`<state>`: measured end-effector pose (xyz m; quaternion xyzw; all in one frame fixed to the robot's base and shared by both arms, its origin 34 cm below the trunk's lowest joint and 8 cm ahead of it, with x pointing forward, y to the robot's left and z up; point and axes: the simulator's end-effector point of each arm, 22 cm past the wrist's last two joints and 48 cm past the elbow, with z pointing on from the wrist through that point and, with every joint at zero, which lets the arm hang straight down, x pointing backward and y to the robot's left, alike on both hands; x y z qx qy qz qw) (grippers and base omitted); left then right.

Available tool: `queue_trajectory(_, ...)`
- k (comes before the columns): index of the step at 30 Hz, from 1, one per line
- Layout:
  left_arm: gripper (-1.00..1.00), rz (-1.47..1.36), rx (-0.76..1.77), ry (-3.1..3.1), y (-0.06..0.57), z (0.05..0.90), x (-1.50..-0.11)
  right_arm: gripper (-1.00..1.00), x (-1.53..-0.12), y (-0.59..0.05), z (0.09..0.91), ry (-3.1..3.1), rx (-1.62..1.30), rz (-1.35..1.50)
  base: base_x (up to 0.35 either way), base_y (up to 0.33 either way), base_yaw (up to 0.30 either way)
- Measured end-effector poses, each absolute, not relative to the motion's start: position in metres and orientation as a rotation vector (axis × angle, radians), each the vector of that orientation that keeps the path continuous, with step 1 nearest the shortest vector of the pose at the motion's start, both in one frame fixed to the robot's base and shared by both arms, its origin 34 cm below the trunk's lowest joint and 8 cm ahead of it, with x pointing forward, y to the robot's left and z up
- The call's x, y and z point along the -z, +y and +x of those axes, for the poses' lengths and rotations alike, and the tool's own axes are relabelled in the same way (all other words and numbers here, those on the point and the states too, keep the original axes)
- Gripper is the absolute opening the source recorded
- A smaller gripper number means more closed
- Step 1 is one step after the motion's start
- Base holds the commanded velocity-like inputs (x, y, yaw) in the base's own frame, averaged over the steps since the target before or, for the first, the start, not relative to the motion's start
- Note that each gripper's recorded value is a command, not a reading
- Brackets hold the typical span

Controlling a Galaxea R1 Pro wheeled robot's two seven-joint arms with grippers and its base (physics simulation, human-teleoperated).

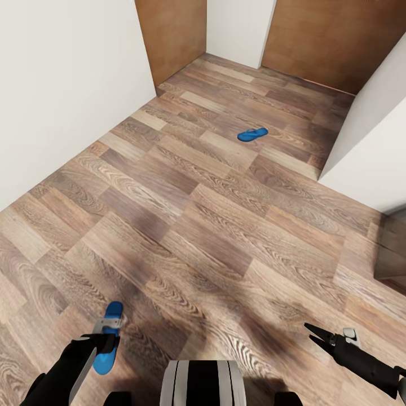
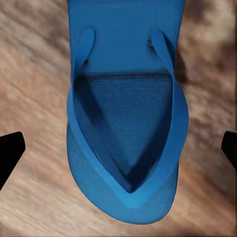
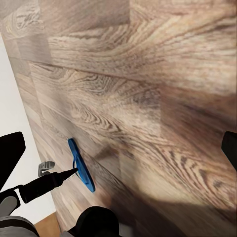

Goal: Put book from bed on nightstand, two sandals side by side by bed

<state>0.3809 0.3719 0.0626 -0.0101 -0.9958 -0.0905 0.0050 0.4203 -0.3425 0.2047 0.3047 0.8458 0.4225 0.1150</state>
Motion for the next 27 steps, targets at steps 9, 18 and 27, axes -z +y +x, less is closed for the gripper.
queue_trajectory(9, 1.0, -0.033, 0.284, -3.13, 0.3718, 0.3835, -0.0628, 1.0, -0.205, -0.3425, 0.4205, 2.478, -1.238, 0.892, 0.119, 0.0, 0.0)
queue_trajectory(18, 1.0, -0.033, 0.284, -3.131, 0.3718, 0.3836, -0.0626, 1.0, -0.2047, -0.3425, 0.4204, 2.479, -1.238, 0.893, 0.047, 0.0, 0.0)
queue_trajectory(27, 1.0, -0.036, 0.282, -3.11, 0.3718, 0.3747, -0.056, 1.0, -0.1974, -0.3425, 0.4145, 2.494, -1.235, 0.91, 0.001, 0.0, 0.0)
